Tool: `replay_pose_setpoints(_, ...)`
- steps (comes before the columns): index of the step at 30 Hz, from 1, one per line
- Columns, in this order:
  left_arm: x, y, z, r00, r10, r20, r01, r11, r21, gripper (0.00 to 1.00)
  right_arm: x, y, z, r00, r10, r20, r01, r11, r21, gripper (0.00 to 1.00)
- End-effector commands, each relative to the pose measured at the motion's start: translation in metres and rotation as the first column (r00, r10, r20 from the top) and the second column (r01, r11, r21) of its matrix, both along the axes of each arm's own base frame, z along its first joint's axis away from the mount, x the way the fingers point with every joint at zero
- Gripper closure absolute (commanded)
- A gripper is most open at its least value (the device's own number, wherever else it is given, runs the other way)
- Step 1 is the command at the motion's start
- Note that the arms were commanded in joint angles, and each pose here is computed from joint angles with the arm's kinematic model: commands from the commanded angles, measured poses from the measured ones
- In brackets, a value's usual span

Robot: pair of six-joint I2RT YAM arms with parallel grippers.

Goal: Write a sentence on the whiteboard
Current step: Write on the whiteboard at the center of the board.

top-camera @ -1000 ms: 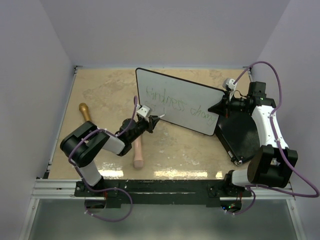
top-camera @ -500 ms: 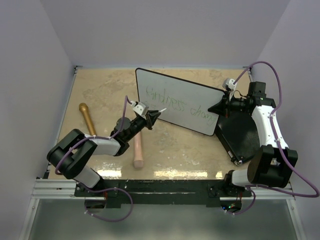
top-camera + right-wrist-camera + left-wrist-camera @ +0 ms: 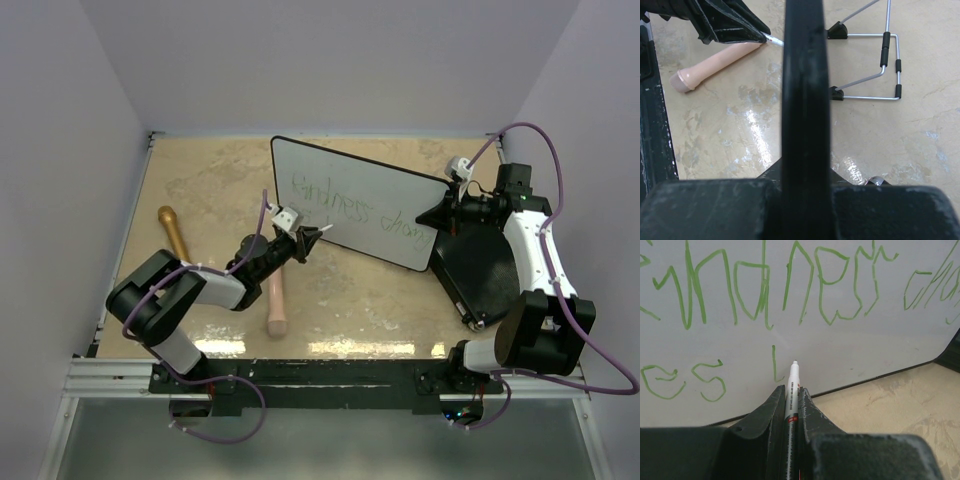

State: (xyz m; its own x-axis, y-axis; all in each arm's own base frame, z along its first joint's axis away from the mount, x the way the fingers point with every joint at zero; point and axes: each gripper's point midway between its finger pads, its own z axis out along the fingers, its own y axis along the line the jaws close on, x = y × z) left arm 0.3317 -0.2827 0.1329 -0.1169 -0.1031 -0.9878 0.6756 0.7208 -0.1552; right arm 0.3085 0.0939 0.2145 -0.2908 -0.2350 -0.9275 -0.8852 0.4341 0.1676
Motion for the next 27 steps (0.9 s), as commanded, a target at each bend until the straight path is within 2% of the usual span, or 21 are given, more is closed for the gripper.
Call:
replay_pose_setpoints(1, 0.010, -0.005, 0.024, 0.998, 0.010, 0.066, -0.006, 0.998, -0.060, 1.00, -0.006, -0.002, -0.011, 0.999, -0.015, -0.044, 0.013, 0.998, -0.054, 1.00)
replay_pose_setpoints(18, 0.022, -0.002, 0.021, 0.997, 0.056, 0.061, -0.052, 0.997, -0.054, 1.00, -0.007, -0.002, -0.012, 0.999, -0.014, -0.047, 0.012, 0.998, -0.054, 1.00)
replay_pose_setpoints(27, 0.011, -0.002, 0.024, 0.997, 0.019, 0.071, -0.015, 0.998, -0.062, 1.00, -0.008, -0.002, -0.012, 0.999, -0.014, -0.047, 0.012, 0.998, -0.054, 1.00)
